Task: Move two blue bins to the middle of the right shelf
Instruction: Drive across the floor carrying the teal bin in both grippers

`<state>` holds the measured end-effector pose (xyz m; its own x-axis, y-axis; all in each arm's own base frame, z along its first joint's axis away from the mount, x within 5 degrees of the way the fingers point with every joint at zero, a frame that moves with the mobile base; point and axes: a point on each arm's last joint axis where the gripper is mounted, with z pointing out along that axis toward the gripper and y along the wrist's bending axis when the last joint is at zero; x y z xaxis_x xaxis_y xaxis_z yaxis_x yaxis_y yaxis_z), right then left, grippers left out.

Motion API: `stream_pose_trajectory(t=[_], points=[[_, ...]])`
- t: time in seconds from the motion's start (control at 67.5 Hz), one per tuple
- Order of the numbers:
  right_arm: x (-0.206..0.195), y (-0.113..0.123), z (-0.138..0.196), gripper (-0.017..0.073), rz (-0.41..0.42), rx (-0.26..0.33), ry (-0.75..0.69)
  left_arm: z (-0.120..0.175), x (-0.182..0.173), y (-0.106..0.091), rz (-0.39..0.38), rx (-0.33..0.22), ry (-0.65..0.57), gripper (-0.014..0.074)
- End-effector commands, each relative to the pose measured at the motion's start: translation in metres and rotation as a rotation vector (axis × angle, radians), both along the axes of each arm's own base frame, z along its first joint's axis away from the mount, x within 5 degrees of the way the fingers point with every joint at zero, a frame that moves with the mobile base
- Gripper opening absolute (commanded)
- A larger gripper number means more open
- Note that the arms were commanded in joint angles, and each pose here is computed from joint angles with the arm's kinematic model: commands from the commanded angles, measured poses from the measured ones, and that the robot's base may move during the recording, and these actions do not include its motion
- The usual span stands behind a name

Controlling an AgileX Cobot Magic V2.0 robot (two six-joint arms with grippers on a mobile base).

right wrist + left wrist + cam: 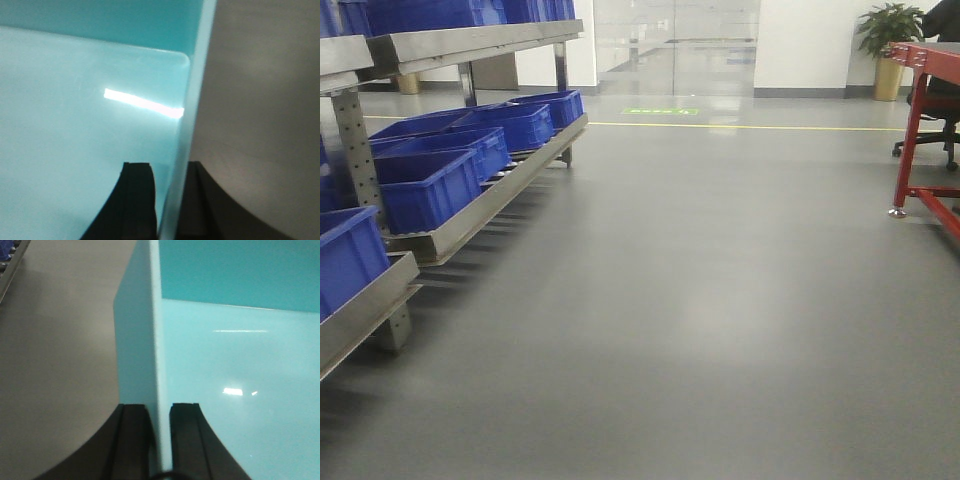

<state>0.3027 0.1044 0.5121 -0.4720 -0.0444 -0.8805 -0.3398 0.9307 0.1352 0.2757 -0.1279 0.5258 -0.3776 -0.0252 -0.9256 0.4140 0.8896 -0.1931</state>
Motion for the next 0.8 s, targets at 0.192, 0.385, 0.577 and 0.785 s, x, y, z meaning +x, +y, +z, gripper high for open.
stream_pose_trajectory(t=[0.192, 0.385, 0.577, 0.785], points=[[-0.0010, -0.0029, 0.0075, -0.0152, -0.003, -0.004, -0.059, 0.0170, -0.0099, 0.0012, -0.017, -0.093, -0.069, -0.0111], [-0.0010, -0.0029, 0.0075, -0.0152, -0.003, -0.004, -0.059, 0.0170, -0.0099, 0.0012, -0.017, -0.093, -0.069, -0.0111], [-0.0010, -0.0029, 0.0075, -0.0152, -0.003, -0.004, -0.059, 0.0170, -0.0099, 0.0012, -0.017, -0.093, -0.069, -0.0111], [-0.0010, -0.0029, 0.0075, -0.0152, -0.003, -0.004, -0.059, 0.0170, -0.0099, 0.0012, -0.017, -0.093, -0.069, -0.0111]])
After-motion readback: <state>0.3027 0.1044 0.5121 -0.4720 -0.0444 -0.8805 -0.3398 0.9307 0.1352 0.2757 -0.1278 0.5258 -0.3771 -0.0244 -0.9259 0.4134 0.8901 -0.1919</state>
